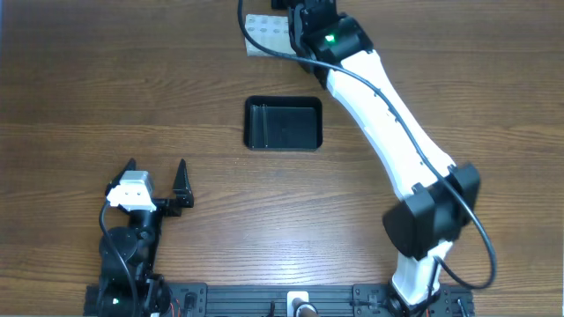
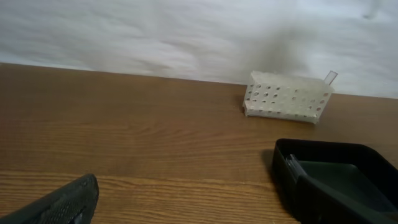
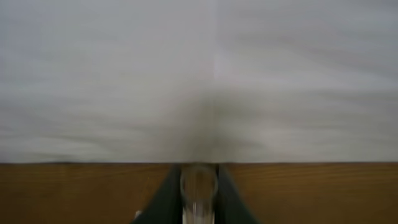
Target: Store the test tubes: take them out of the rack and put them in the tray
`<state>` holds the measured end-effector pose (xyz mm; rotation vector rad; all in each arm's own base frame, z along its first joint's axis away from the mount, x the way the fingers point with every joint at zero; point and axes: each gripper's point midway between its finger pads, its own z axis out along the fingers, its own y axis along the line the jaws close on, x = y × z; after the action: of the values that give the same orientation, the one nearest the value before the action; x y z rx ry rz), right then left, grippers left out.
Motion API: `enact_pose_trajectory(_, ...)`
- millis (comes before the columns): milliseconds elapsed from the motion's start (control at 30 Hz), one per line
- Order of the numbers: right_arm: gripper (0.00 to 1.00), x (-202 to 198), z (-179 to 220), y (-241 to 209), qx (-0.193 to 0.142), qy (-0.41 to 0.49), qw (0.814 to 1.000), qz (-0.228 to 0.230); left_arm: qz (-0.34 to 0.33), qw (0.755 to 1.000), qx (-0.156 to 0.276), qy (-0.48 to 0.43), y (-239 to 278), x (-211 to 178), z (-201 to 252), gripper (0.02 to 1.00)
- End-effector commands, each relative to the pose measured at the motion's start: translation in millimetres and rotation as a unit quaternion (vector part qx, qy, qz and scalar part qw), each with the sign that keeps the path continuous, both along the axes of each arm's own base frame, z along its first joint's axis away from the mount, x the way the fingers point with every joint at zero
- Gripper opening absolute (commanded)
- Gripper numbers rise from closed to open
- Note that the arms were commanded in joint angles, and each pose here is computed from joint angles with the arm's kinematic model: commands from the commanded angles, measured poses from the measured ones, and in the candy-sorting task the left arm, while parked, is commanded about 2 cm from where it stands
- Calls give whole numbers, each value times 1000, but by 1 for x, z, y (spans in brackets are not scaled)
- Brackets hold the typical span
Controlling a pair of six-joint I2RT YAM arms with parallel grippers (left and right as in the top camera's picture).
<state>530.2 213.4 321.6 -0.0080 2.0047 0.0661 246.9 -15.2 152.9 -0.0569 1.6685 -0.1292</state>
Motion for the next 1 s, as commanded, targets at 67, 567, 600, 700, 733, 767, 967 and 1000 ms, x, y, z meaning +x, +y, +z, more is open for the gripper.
enact_pose_trajectory(67,56,-39,-54,28,37,139,986,81,-5,1000,6,-2,-1,0,0,1000)
enact_pose_trajectory(567,9,-86,-218,30,94,315,941,74,-5,1000,6,-2,-1,0,0,996)
enact_pose_trajectory(600,12,-86,-221,30,96,314,942,74,-5,1000,6,-2,-1,0,0,1000)
enact_pose_trajectory(700,9,-87,-226,27,99,317,941,67,-5,1000,6,-2,-1,0,0,1000)
enact_pose_trajectory(733,12,-88,-228,27,98,319,940,67,-5,1000,6,-2,-1,0,0,1000)
enact_pose_trajectory(767,12,-88,-230,27,98,321,940,67,-5,1000,6,-2,-1,0,0,1000)
enact_pose_trajectory(967,12,-90,-250,26,91,341,934,59,-5,1000,6,-2,-1,0,0,998)
enact_pose_trajectory(1000,12,-90,-254,26,92,345,932,56,-5,1000,6,-2,-1,0,0,998)
